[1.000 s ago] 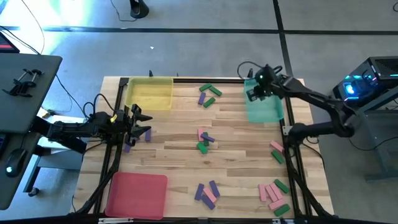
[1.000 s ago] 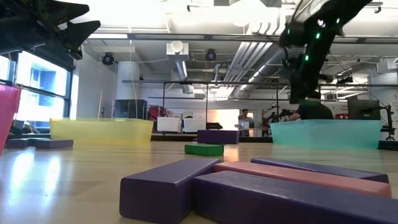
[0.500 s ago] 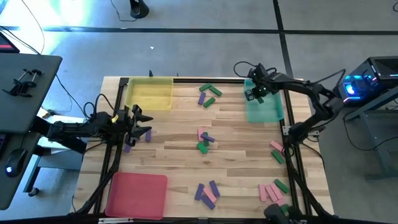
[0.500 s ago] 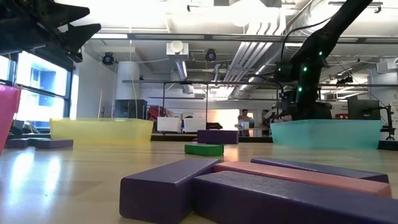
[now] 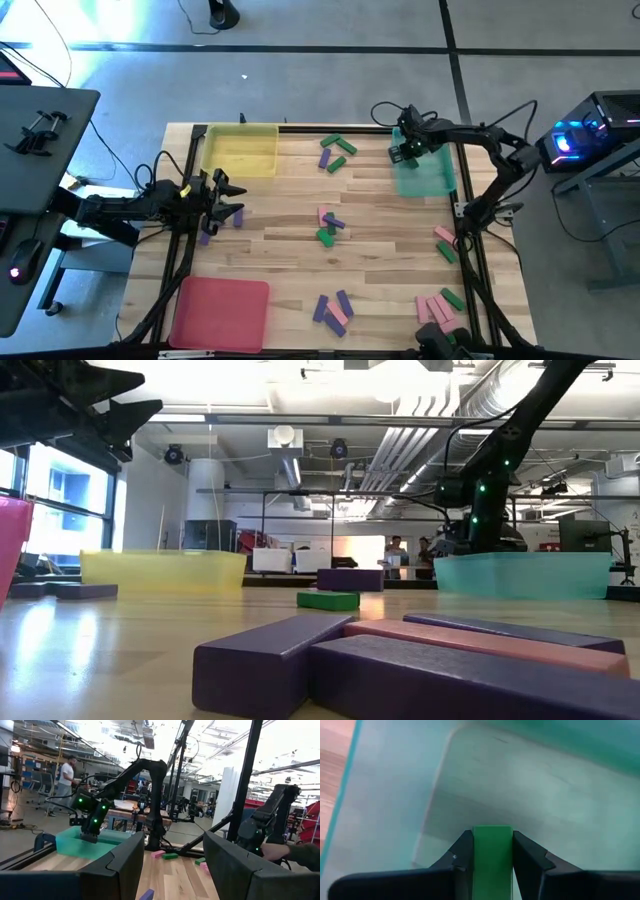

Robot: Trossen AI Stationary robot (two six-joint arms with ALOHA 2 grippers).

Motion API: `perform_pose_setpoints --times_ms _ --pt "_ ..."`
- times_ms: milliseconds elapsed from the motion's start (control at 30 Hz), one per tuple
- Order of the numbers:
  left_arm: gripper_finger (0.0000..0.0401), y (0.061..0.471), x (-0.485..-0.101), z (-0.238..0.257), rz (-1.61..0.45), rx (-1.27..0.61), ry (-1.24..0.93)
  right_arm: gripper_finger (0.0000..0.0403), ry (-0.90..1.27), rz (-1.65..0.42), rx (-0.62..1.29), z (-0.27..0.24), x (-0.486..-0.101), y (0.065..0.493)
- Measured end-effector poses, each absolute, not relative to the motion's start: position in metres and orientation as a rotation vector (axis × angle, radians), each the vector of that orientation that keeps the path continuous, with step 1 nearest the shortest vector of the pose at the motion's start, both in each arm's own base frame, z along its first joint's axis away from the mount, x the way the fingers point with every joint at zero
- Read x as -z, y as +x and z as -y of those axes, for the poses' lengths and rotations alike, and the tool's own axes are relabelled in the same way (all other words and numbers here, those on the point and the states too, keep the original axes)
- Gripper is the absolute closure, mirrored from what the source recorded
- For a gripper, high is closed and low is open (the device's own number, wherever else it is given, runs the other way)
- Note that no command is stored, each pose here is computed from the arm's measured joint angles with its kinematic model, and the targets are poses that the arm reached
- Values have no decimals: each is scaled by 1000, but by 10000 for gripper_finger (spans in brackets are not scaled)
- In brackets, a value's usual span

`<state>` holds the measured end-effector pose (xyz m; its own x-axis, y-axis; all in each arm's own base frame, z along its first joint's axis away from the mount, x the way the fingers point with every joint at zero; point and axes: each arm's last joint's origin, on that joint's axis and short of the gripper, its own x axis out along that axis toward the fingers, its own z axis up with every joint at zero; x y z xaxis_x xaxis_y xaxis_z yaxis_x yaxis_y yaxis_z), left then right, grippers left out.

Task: Sort blocks
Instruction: Put the green wooden block into the green bin, then put the pink wooden block into the pink bin

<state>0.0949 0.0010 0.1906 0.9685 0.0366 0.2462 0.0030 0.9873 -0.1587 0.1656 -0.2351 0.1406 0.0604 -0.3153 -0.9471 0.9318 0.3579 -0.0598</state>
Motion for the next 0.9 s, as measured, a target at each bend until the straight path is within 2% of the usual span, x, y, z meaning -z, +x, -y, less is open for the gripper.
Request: perform_pose_setpoints --times_ms 600,800,900 --pt "210 95 -191 -1 252 -17 -159 235 734 -1110 1035 232 -142 168" --pt "210 95 -191 -1 252 -17 -159 188 692 -1087 1058 229 -156 164" --pt "210 95 -191 -1 252 -17 -159 178 659 -1085 1107 227 -167 159"
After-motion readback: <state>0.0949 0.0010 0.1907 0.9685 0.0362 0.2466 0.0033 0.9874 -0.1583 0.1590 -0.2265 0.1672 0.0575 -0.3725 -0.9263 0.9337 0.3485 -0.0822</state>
